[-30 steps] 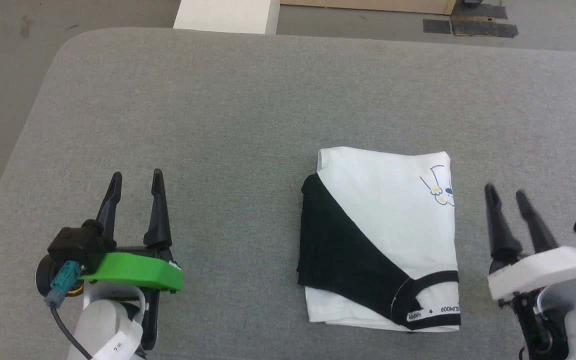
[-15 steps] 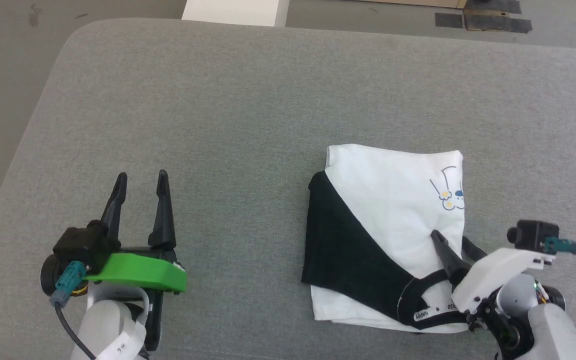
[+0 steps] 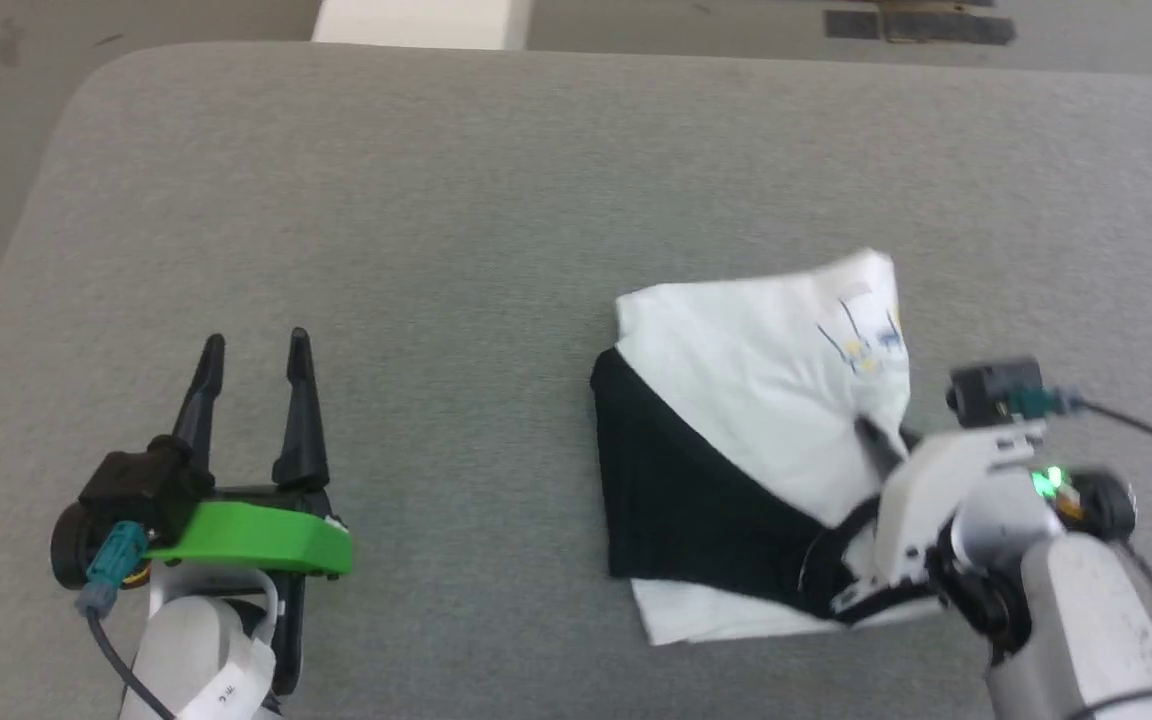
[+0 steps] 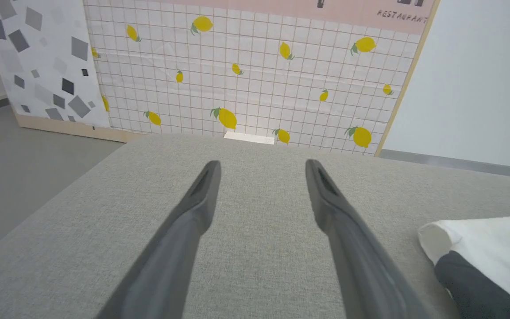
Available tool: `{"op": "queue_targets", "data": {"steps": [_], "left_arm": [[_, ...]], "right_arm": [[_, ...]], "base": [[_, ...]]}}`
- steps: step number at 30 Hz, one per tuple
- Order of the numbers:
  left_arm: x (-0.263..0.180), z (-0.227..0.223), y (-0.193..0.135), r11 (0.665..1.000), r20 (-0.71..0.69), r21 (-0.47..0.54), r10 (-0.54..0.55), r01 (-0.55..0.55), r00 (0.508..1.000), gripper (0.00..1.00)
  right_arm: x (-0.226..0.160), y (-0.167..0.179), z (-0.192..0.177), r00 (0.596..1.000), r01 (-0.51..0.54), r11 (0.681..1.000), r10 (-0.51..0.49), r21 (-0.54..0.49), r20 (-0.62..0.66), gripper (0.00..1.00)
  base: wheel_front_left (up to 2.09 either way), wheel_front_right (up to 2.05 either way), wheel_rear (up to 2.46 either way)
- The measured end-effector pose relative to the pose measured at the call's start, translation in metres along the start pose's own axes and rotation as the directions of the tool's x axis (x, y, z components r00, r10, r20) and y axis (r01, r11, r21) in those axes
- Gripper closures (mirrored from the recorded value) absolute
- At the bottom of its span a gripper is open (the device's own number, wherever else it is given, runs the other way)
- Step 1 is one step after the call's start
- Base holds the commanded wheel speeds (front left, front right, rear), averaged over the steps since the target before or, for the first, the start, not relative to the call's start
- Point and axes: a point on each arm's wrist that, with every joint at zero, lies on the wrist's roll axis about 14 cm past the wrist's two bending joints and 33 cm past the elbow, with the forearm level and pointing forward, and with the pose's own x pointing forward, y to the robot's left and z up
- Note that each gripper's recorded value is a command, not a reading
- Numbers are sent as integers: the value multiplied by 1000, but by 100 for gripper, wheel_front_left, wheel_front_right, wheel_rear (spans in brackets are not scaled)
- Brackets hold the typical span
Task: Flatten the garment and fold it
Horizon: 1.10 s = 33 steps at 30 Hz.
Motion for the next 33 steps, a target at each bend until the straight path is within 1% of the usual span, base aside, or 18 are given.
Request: {"op": "queue_targets", "data": {"steps": [3,5,8,9,11,15,16,18,20,22,26,28,33], "left_arm": [[9,0,-11,999,11,3,-32,32,999,0],[16,-1,-20,998,15,-4,-58,58,998,0],[30,-2,-40,994,33,-14,-110,111,993,0],[34,-2,-46,992,39,-14,-128,128,991,0],[46,-2,-62,985,56,-20,-169,170,984,0],[66,-9,-88,968,71,-11,-249,250,966,0],[77,-25,-102,954,52,1,-299,300,953,0],[84,-35,-109,946,37,0,-324,325,945,0],[91,-44,-117,939,30,-10,-344,345,938,0],[98,-54,-124,930,16,-17,-366,366,930,0],[107,-76,-134,916,-18,-23,-401,400,916,0],[109,-86,-137,910,-36,-28,-414,413,910,0],[111,-108,-140,903,-76,-46,-430,428,900,0]], "right_arm": [[-5,-10,27,998,47,989,-42,-138,41,100],[-11,-29,40,994,100,970,-89,-221,56,100],[-24,-71,58,980,200,930,-184,-309,81,100],[-28,-83,64,973,229,920,-209,-318,94,100],[-37,-112,78,954,299,890,-271,-344,128,100],[-52,-163,92,910,414,835,-385,-363,153,100],[-58,-198,88,875,481,804,-464,-351,136,100],[-63,-219,83,850,520,783,-512,-342,122,100],[-68,-239,79,822,560,755,-558,-341,113,100],[-76,-262,76,785,606,717,-609,-345,113,100],[-90,-297,73,717,675,647,-688,-354,111,100],[-95,-310,71,691,698,617,-715,-363,112,100],[-99,-330,78,640,737,547,-754,-396,148,100]], "base": [[0,0,0],[0,0,0],[0,0,0],[0,0,0],[0,0,0],[0,0,0],[0,0,0],[0,0,0],[0,0,0],[0,0,0],[0,0,0],[0,0,0],[0,0,0]]}}
